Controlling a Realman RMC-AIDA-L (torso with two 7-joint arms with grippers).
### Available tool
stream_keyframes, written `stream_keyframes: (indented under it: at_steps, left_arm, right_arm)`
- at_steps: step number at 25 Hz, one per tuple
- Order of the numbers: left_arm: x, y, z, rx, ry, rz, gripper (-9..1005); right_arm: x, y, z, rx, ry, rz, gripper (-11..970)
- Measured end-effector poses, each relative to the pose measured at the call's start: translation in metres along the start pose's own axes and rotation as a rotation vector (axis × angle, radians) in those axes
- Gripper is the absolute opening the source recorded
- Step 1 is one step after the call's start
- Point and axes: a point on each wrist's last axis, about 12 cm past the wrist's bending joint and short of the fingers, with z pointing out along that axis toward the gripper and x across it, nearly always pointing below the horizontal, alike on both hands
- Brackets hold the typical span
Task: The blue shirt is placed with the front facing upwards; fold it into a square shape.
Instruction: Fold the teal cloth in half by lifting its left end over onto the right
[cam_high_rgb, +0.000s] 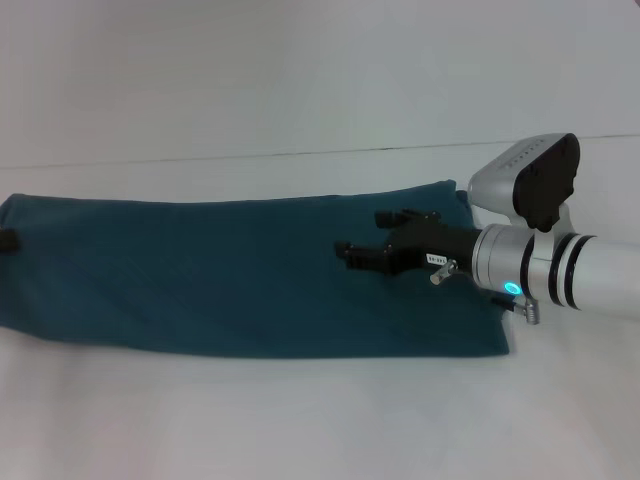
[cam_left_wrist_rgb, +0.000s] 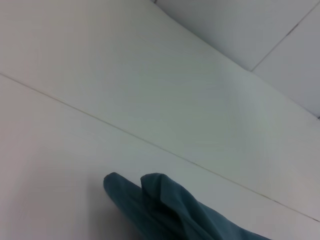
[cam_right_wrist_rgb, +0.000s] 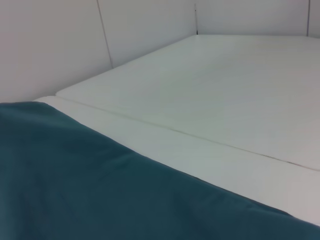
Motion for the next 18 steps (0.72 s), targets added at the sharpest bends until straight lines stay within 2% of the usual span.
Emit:
stream_keyframes:
  at_steps: [18]
  left_arm:
    - [-0.006, 0.016, -0.008, -0.061, -0.032, -0.005, 52]
  right_arm:
    - [-0.001, -0.004, -0.001, 0.025, -0.007, 0.007, 884]
